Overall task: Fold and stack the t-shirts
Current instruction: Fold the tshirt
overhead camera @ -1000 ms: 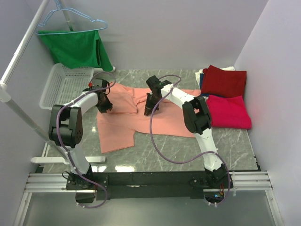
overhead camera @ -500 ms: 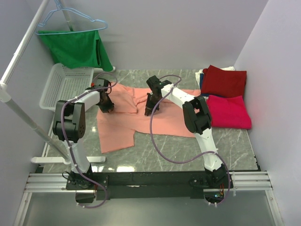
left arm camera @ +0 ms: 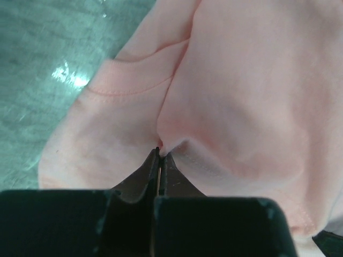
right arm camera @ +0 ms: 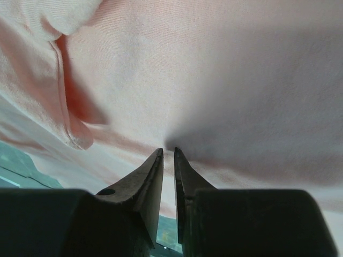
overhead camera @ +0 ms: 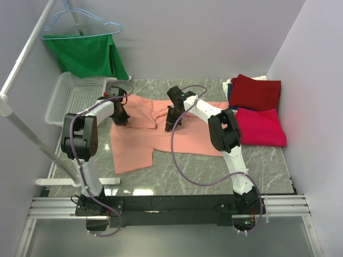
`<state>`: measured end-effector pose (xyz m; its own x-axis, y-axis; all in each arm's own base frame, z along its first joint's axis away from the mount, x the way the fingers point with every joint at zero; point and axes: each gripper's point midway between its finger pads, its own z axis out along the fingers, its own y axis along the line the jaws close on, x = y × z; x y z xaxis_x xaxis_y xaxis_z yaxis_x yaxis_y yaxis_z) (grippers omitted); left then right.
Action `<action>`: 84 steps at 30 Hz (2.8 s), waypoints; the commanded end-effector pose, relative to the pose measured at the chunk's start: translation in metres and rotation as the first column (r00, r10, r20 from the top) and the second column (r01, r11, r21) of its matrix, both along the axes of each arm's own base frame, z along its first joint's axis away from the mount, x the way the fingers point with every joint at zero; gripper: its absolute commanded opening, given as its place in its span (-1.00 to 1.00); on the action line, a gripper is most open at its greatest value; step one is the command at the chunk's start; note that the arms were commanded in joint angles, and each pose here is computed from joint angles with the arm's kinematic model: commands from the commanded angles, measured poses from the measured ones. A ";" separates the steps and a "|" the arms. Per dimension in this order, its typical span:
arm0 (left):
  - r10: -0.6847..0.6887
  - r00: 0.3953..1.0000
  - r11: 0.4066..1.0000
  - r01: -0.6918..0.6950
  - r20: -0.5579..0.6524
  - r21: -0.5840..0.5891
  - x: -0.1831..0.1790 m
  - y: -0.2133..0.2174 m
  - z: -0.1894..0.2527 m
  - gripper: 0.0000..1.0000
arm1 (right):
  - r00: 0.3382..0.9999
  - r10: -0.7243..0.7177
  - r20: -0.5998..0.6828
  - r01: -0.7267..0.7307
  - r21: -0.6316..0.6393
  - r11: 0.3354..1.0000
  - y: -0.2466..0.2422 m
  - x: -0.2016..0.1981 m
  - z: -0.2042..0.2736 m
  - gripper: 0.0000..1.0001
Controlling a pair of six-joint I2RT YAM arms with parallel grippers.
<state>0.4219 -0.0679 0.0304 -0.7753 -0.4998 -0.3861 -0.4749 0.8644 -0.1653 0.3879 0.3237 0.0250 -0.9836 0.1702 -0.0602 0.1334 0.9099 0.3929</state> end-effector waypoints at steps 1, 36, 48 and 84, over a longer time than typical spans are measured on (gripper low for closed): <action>0.001 0.998 1.000 -0.002 0.068 0.013 -0.004 0.000 0.044 -0.98 | 0.999 -0.010 0.050 0.009 0.011 1.000 -0.005 0.006 0.025 -0.59; 0.030 0.998 0.999 -0.031 0.059 0.011 -0.041 -0.013 0.041 -0.29 | 0.969 0.104 0.224 -0.130 0.103 0.986 0.027 0.022 0.069 -0.47; 0.072 0.993 0.993 -0.063 -0.088 0.103 -0.052 -0.001 0.000 -0.32 | 0.977 0.107 0.186 -0.082 -0.139 0.987 -0.018 0.020 0.035 -0.47; 0.079 0.987 0.972 -0.045 -0.139 0.231 -0.150 0.033 0.014 -0.31 | 0.996 -0.081 0.022 0.084 -0.332 0.939 -0.182 -0.127 -0.017 -0.47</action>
